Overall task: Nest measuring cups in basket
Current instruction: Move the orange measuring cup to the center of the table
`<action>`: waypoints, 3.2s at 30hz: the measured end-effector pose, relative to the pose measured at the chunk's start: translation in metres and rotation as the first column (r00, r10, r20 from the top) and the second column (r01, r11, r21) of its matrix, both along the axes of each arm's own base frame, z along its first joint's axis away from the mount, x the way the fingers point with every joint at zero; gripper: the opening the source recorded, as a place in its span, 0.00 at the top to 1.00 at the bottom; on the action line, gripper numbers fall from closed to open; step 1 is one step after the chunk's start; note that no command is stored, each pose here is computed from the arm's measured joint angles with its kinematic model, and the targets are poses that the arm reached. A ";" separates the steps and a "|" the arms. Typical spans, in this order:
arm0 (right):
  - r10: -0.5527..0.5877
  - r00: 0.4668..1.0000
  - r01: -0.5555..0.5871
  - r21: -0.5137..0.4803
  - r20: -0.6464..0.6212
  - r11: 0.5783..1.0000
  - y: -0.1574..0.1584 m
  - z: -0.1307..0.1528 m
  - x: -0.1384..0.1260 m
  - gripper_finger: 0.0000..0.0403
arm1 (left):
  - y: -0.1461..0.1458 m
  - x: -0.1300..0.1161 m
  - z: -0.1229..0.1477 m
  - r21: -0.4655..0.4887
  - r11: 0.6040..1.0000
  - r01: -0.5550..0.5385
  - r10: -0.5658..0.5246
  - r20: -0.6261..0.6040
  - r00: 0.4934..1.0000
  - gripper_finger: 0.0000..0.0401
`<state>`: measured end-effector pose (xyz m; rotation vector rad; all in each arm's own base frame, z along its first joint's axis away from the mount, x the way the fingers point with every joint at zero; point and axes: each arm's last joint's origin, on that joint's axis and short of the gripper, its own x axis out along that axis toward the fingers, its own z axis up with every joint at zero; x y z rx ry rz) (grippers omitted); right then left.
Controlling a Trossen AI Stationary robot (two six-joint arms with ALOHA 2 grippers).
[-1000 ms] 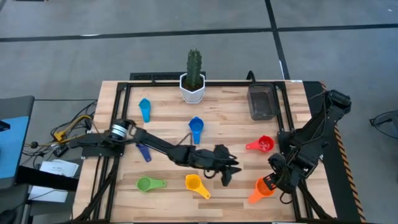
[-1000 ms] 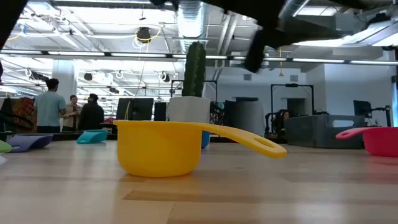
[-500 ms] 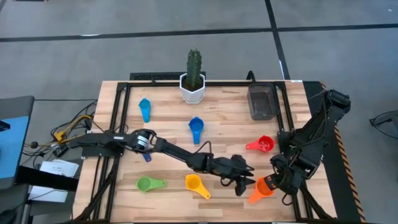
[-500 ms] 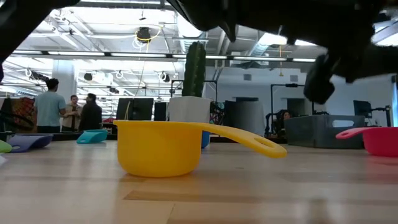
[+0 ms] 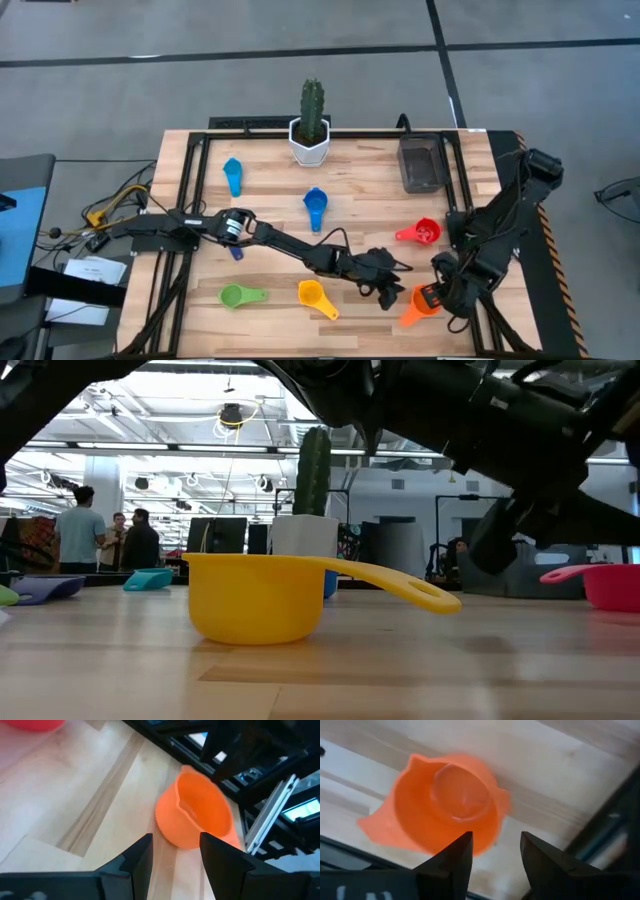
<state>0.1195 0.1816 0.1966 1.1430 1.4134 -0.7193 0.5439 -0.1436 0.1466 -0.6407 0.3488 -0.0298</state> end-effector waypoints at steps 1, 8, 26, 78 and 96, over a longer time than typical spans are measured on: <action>0.002 1.000 -0.002 -0.004 -0.002 1.000 0.002 -0.004 0.002 0.53 | 0.000 0.000 0.000 0.003 1.000 0.000 0.000 -0.004 1.000 0.62; -0.021 0.999 0.019 -0.043 -0.037 0.999 0.011 -0.020 0.007 0.56 | 0.000 -0.002 -0.004 0.012 1.000 0.007 -0.007 -0.044 0.999 0.62; -0.016 0.999 0.015 -0.040 -0.036 0.999 0.013 -0.020 0.007 0.69 | -0.001 -0.001 -0.002 -0.076 0.990 0.118 -0.122 -0.044 0.992 0.62; 0.015 0.999 -0.021 -0.162 -0.039 0.987 0.003 0.027 -0.007 0.43 | 0.044 0.001 0.037 0.155 0.987 -0.031 0.031 -0.001 1.000 0.62; 0.000 1.000 -0.002 -0.181 -0.013 0.983 0.003 0.023 -0.001 0.45 | 0.000 -0.002 -0.007 0.037 0.992 0.118 -0.116 -0.049 0.992 0.62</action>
